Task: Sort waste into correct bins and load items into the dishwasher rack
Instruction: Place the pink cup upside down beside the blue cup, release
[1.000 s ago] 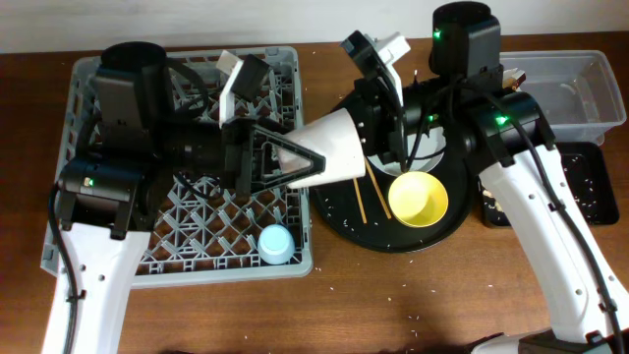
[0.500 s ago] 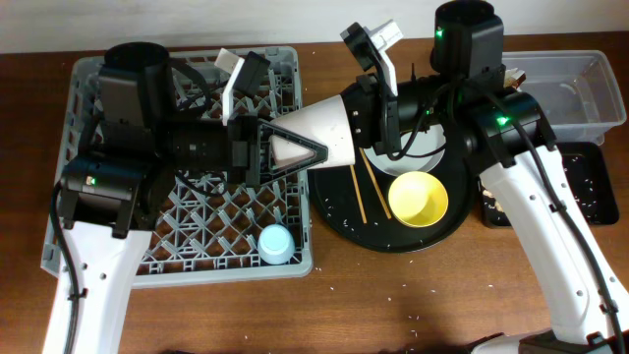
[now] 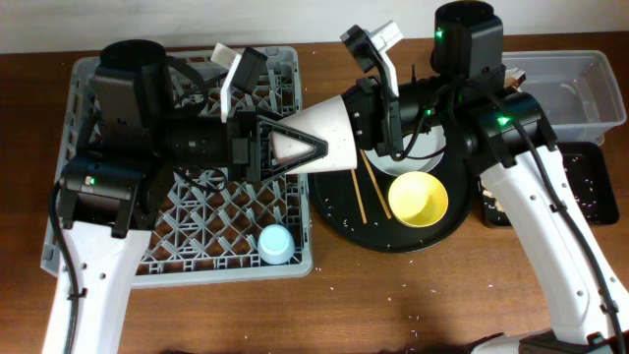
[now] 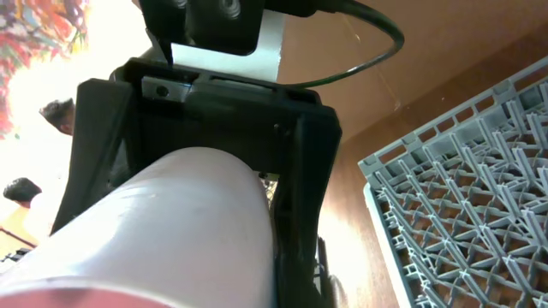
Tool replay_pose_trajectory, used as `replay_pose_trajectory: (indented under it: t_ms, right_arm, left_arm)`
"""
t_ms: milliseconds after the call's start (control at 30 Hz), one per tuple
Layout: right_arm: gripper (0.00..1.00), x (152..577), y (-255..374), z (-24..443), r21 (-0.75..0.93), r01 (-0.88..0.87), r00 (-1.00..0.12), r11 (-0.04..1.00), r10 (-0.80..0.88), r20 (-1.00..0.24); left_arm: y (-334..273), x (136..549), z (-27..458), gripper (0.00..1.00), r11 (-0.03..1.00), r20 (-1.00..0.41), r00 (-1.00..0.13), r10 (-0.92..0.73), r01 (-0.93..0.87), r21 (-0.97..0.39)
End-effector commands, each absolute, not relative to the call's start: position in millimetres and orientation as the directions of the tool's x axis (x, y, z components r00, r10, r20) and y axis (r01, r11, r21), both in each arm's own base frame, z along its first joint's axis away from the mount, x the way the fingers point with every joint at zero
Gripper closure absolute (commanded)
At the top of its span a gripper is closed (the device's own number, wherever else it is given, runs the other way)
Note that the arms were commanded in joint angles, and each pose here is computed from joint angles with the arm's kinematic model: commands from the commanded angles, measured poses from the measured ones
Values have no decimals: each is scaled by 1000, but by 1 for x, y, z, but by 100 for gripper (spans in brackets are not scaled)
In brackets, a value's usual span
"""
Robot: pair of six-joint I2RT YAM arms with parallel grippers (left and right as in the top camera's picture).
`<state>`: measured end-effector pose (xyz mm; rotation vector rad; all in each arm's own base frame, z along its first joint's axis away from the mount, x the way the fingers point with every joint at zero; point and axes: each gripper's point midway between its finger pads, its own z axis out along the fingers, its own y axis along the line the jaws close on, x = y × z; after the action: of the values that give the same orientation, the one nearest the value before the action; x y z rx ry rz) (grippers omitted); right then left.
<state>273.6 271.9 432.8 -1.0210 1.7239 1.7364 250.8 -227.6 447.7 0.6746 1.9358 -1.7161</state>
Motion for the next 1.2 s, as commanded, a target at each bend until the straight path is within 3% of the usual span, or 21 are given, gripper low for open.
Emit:
replay_pose_trajectory:
  t_ms: [0,33,100,133,200,267,300,433,567,633,700,933,1167]
  right_arm:
    - [82,269,272,436,606,-789,-587,-100,-164,-793]
    - [57,269,272,436,605,-790,-587,-100,-164,-793]
    - [21,278,268,435,618,-785,-606,-47,-147,-782]
    - [14,288,264,433,623,-782,-619,11,-124,-775]
    - [2,318,240,431,620,-755,-640,214,-34,-767]
    - [1,338,212,423,621,-674,-664,401,41,-747]
    - [1,337,207,422,623,-663,-670,415,43,-741]
    - [1,319,214,409,656,-642,-717,395,-9,-697]
    - [2,321,195,356,640,-444,-826,628,-10,-563]
    - [2,318,176,320,563,-264,-890,783,27,-455]
    - [2,313,163,296,452,-179,-912,874,25,-410]
    - [2,308,176,269,389,-179,-939,904,-39,-342]
    - [2,308,176,269,388,-178,-940,904,-39,-338]
  left_arm:
    - [-227,249,452,41,97,-651,-757,54,653,-751]
    - [-227,250,451,41,106,-657,-752,50,658,-745]
    - [-225,258,448,41,149,-679,-733,33,676,-722]
    - [-222,267,440,41,212,-677,-736,12,664,-717]
    - [-202,295,408,41,444,-644,-763,-50,560,-699]
    - [-170,312,365,41,681,-578,-809,-108,363,-636]
    - [-159,314,353,41,742,-558,-820,-123,298,-601]
    - [-161,322,362,44,734,-601,-789,-129,331,-593]
    - [-135,312,332,46,836,-526,-837,-148,179,-519]
    - [-118,295,307,48,899,-438,-884,-162,51,-436]
    - [-102,278,286,49,947,-369,-911,-183,-63,-314]
    - [-69,232,209,49,961,-178,-950,-255,-269,61]
    - [-58,230,137,48,939,-103,-939,-328,-336,71]
